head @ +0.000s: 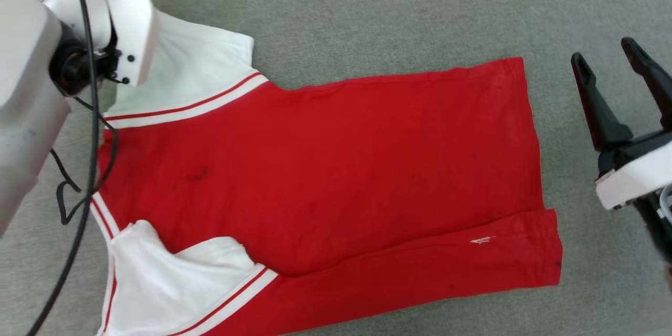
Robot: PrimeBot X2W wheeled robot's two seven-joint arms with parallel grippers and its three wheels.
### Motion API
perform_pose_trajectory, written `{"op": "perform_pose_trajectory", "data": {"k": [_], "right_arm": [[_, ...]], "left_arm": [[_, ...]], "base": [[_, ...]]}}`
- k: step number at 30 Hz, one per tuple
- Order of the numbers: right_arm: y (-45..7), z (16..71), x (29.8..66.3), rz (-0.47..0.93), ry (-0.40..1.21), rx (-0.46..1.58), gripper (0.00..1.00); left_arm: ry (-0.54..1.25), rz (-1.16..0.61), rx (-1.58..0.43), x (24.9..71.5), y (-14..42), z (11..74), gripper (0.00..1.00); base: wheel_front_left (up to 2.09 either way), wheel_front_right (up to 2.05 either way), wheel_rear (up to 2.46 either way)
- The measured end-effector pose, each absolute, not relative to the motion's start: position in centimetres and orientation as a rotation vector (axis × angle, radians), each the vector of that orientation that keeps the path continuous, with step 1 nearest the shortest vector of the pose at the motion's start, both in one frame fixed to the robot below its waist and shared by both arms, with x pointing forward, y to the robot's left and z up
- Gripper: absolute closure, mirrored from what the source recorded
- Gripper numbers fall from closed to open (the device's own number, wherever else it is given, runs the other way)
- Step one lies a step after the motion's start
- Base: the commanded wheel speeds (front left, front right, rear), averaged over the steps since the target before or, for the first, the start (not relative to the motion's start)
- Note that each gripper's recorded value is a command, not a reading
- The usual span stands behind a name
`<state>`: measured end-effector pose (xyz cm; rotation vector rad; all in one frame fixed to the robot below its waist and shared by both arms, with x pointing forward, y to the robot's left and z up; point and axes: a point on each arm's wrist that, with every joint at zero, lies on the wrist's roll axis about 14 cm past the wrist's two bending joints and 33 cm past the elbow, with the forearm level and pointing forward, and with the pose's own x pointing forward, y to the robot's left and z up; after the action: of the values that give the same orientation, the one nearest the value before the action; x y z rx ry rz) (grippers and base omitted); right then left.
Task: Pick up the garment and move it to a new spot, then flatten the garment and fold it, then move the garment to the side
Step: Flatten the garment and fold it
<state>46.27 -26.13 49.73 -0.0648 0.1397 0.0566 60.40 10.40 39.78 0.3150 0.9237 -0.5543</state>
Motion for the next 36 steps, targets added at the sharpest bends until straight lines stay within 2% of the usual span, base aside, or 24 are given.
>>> {"op": "perform_pose_trajectory", "data": {"k": [9, 14, 20, 32, 36], "right_arm": [[-25.5, 49.1, 48.3, 0.191, 0.465, -0.152, 0.0], [-25.0, 46.3, 48.3, 0.24, 0.718, -0.185, 0.0], [-24.0, 43.7, 48.9, 0.283, 0.912, -0.241, 0.0], [-23.3, 36.1, 49.4, 0.313, 1.152, -0.266, 0.0], [-23.1, 35.3, 49.3, 0.326, 1.15, -0.269, 0.0]], "left_arm": [[0.779, -0.594, 0.341, 59.1, 10.0, 43.8, 1.0], [0.735, -0.613, 0.356, 58.3, 10.0, 44.9, 1.0], [0.706, -0.635, 0.37, 58.0, 10.0, 45.3, 1.0], [0.7, -0.651, 0.384, 58.5, 10.8, 43.8, 1.0], [0.7, -0.651, 0.383, 58.6, 11.0, 43.5, 1.0]], "base": [[0.0, 0.0, 0.0], [0.0, 0.0, 0.0], [0.0, 0.0, 0.0], [0.0, 0.0, 0.0], [0.0, 0.0, 0.0]]}}
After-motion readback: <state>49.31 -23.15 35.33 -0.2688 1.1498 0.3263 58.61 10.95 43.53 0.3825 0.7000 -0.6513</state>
